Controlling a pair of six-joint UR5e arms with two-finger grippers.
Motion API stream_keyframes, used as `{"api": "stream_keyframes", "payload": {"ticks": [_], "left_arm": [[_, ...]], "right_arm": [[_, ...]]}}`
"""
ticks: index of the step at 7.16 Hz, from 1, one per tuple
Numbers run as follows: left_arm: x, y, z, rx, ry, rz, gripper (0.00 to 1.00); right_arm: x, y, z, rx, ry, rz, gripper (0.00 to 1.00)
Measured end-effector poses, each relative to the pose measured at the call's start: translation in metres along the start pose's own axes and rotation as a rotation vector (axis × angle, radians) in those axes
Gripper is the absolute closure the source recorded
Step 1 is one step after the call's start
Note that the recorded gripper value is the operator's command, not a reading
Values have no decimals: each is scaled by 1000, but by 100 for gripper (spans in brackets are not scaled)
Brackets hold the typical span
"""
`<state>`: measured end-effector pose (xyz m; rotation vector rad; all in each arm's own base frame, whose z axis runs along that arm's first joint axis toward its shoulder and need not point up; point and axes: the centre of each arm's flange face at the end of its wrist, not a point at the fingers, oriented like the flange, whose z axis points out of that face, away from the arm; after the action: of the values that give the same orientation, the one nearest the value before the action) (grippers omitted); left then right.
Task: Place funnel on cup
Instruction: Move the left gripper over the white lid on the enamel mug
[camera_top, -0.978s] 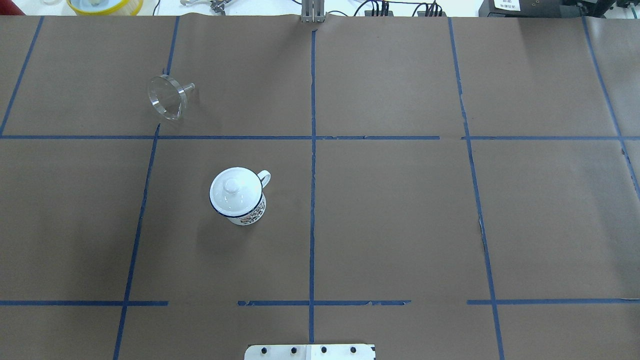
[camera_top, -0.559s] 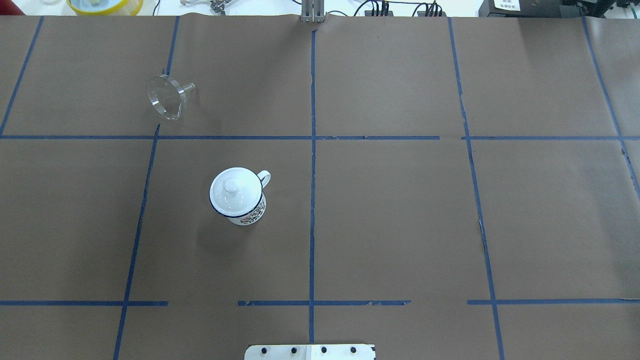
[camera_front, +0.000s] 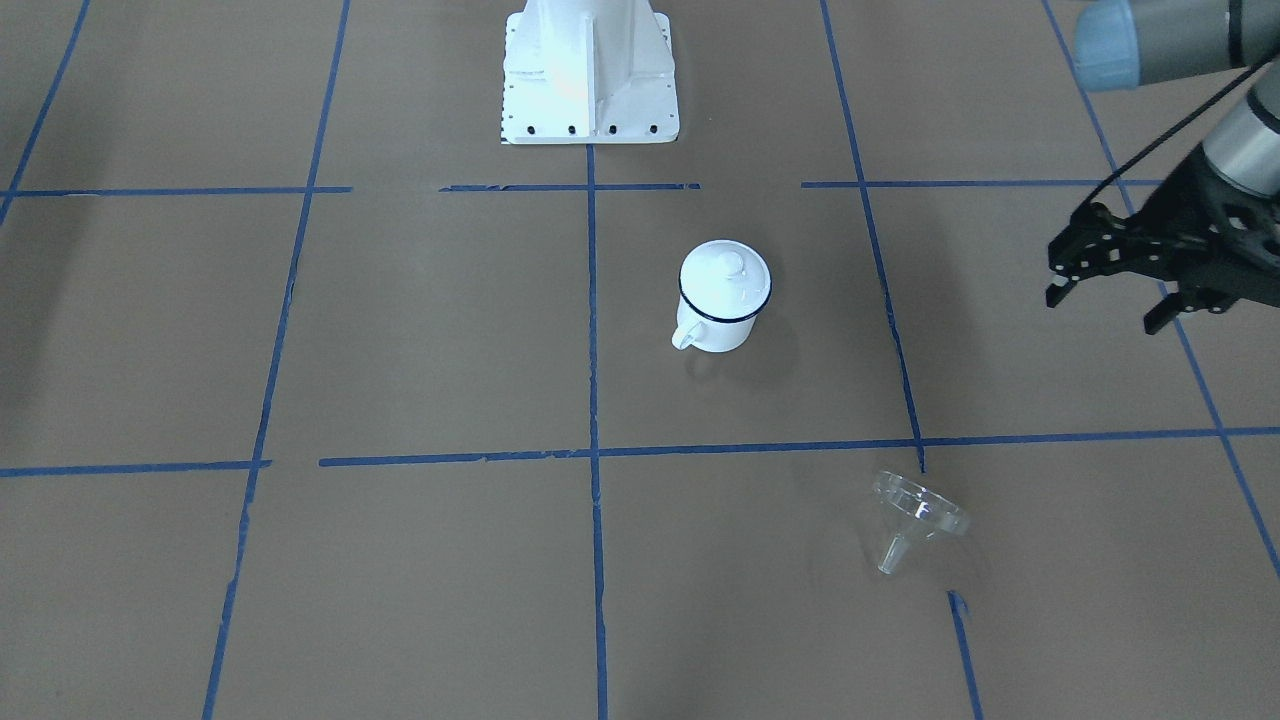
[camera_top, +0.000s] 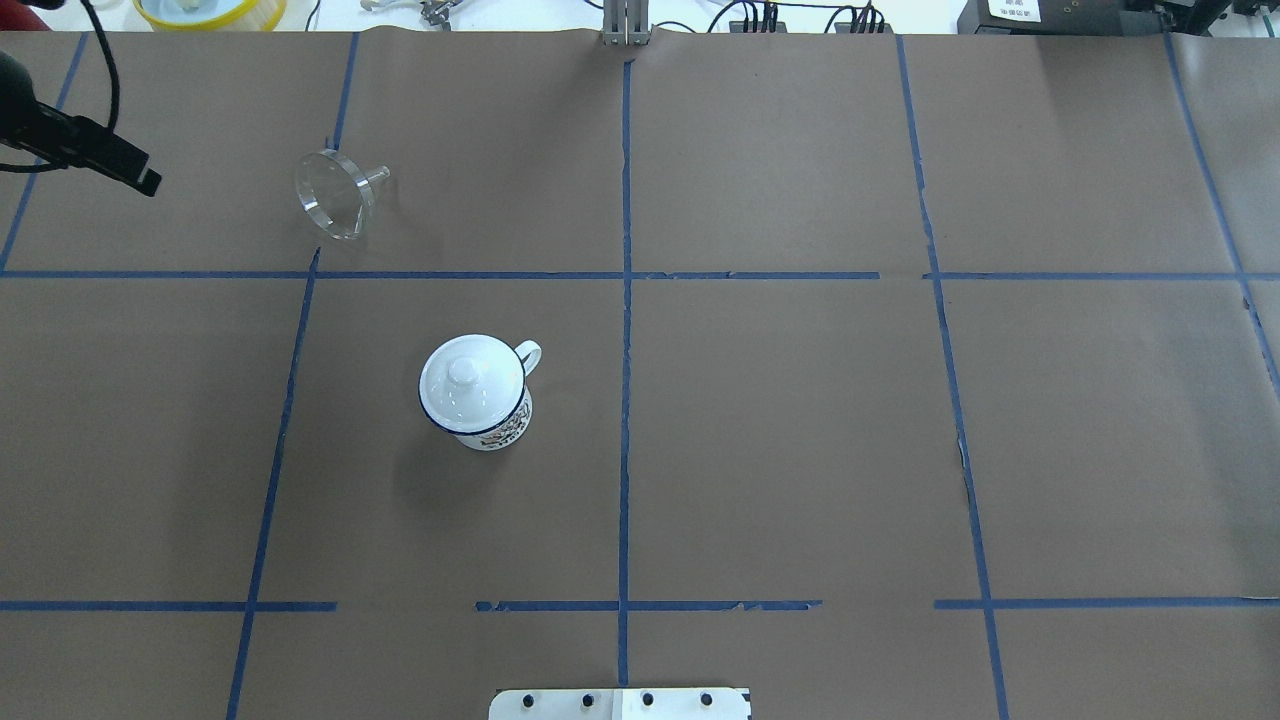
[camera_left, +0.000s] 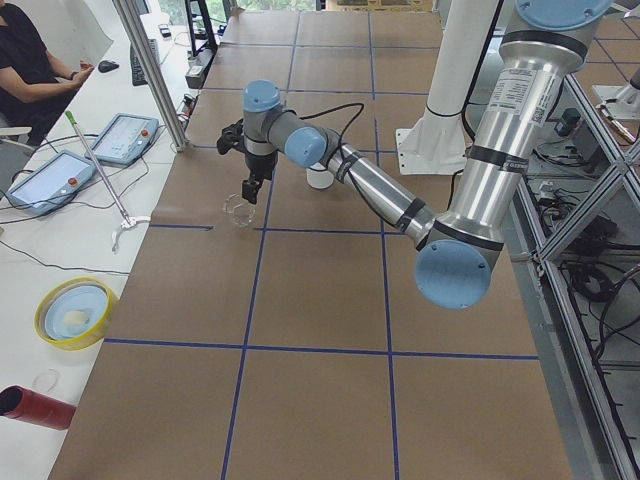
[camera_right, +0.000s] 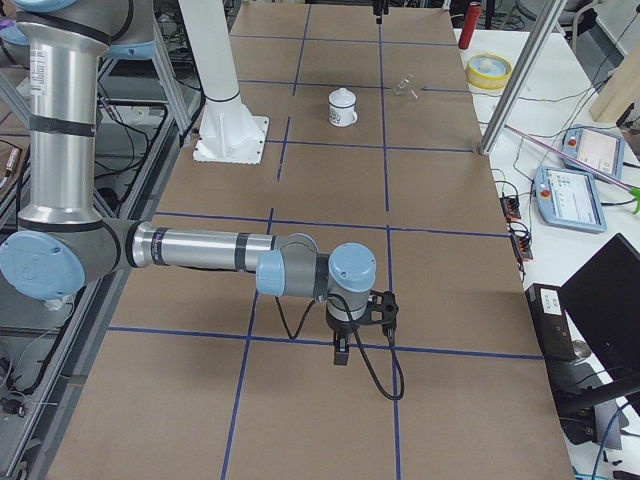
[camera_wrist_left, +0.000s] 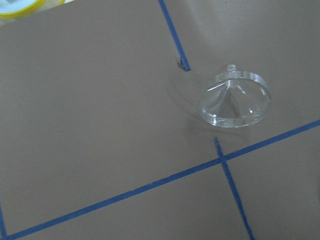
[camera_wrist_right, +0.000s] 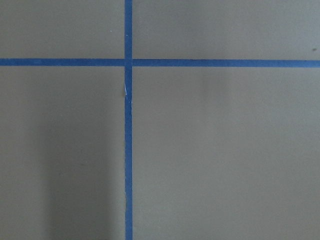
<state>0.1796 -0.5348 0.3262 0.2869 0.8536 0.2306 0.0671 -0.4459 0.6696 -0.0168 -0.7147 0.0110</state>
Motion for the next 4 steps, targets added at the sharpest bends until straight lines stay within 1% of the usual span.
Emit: {"api": "stream_keyframes", "payload": {"ticks": [1,2,3,4], "left_arm": [[51,3,8,-28,24,-47,0],[104,4,20,-61,19,-104,0],[157,6,32,-85,-6,-162,0],[196,12,44,-107,-19,-212,0]], "right_arm": [[0,0,0,0,0,0,0],[0,0,0,0,0,0,0],[0,0,0,-1,0,1,0],[0,0,0,-1,0,1,0]]}}
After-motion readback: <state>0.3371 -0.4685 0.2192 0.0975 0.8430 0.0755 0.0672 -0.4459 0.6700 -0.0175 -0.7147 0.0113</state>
